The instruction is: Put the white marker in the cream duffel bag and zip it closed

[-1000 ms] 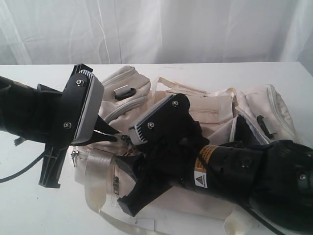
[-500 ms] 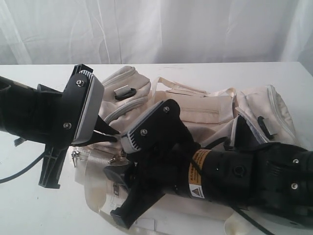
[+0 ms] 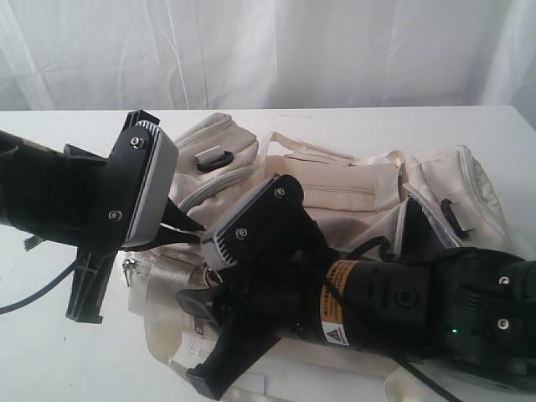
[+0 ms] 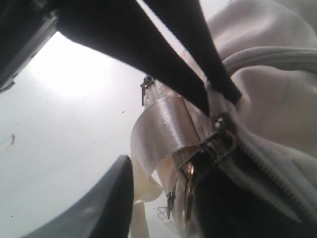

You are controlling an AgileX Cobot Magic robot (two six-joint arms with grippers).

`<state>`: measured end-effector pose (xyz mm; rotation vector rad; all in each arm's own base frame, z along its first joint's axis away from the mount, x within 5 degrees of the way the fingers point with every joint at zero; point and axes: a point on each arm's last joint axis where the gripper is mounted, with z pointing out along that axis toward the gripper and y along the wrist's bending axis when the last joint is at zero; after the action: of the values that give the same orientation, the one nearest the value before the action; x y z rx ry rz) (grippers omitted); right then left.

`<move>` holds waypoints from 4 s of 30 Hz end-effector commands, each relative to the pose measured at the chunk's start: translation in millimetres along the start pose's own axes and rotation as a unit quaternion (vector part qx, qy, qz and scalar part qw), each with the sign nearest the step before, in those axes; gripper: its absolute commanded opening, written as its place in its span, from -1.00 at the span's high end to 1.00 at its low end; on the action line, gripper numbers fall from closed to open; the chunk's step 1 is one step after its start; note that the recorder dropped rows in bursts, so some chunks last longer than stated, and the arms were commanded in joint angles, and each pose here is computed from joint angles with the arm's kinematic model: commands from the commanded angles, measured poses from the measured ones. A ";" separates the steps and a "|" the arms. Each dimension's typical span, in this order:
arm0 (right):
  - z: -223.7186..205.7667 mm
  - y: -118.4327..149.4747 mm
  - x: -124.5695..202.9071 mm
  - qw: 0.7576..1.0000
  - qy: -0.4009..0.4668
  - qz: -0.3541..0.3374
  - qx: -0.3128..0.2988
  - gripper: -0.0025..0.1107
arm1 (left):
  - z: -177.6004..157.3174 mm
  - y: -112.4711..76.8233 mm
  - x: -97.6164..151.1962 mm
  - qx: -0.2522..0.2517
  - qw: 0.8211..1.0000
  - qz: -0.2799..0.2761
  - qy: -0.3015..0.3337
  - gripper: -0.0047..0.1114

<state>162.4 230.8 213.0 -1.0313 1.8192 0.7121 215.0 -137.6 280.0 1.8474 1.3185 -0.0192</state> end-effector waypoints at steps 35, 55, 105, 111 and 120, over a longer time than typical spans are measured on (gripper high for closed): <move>-66.8 -10.6 -12.5 0.989 0.080 0.049 0.118 0.96 | -3.7 -0.6 -5.1 0.001 1.000 -0.012 -0.015 0.92; -103.7 -15.4 -7.2 0.972 0.142 0.057 0.179 0.96 | -3.7 -0.4 -5.0 0.000 1.000 -0.012 -0.015 0.92; -107.7 -18.2 -7.0 0.968 0.138 0.062 0.199 0.96 | -32.0 -2.0 -32.4 -0.016 0.991 -0.078 -0.111 -0.12; -107.0 -17.8 -8.6 0.970 0.129 0.058 0.195 0.96 | -24.5 -8.2 -48.2 -0.003 0.990 -0.057 -0.127 -0.12; -107.0 -17.8 -8.6 0.970 0.129 0.058 0.195 0.96 | -2.1 -9.8 -47.6 0.011 0.992 -0.059 -0.112 -0.12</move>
<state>134.9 139.6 265.9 -0.7829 2.1589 0.2730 184.6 -167.0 299.7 1.7291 1.2644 -0.2726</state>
